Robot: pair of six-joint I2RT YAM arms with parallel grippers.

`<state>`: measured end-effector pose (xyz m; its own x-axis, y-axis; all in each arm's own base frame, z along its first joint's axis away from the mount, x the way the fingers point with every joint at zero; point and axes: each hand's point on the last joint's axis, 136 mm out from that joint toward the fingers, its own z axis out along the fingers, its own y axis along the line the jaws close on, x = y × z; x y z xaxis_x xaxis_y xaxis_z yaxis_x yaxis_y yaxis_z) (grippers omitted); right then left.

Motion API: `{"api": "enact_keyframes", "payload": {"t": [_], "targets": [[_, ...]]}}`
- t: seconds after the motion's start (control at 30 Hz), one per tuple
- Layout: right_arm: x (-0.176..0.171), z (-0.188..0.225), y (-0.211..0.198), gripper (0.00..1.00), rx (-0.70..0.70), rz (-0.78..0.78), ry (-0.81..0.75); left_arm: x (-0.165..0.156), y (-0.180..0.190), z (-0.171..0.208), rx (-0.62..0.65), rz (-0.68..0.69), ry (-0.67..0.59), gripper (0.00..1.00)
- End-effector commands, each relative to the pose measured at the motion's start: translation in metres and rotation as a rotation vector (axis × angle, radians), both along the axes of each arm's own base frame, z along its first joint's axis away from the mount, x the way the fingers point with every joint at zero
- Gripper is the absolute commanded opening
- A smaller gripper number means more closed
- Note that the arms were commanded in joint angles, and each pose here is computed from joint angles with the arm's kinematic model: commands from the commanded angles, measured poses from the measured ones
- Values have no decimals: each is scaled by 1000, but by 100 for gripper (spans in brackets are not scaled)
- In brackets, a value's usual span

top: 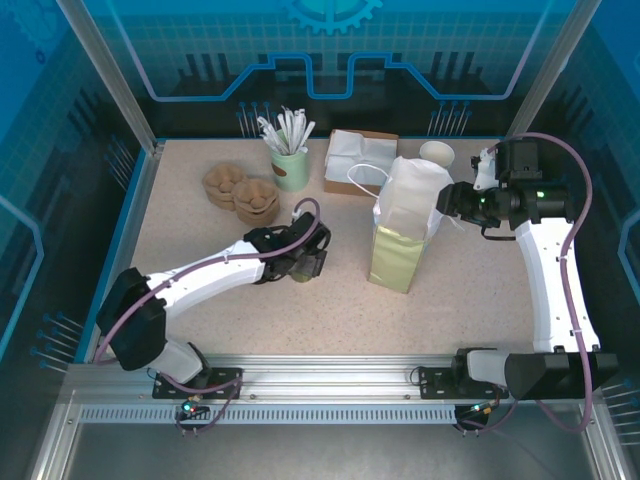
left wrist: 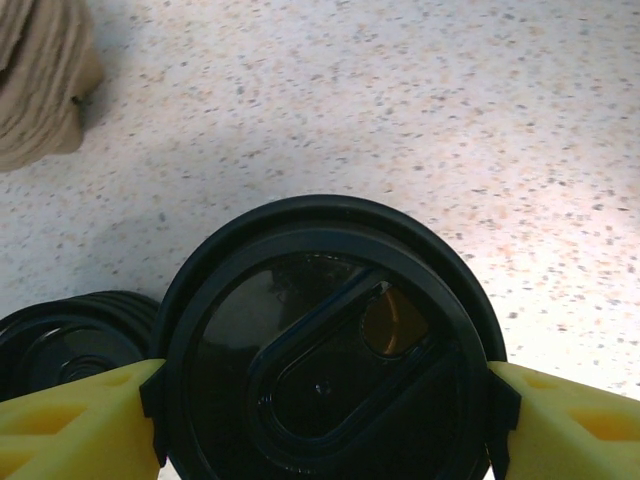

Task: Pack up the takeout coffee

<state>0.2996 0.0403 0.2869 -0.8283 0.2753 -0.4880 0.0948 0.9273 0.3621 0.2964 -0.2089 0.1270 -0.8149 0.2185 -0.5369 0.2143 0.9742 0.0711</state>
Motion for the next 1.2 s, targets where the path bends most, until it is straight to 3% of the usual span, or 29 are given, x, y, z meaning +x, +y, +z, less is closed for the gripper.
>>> {"api": "enact_keyframes", "payload": {"t": [0.0,0.13,0.37,0.57,0.83,0.93,1.17], "targets": [[-5,5,-2,55,14,-2,-14,-1,23,-2,25,50,3,78],[-5,5,-1,55,17,-3,-11,-1,34,-2,26,83,5,79],[-6,6,-1,55,23,-3,-13,1,31,7,5,88,-3,90],[-7,12,-1,55,23,-3,-23,7,26,51,-56,85,-70,97],[-8,25,0,56,25,-1,-49,28,48,114,-187,169,-187,97],[-8,28,0,56,30,1,-57,43,65,118,-270,245,-202,97],[-10,36,6,55,66,12,-75,85,100,95,-646,454,-143,89]]}}
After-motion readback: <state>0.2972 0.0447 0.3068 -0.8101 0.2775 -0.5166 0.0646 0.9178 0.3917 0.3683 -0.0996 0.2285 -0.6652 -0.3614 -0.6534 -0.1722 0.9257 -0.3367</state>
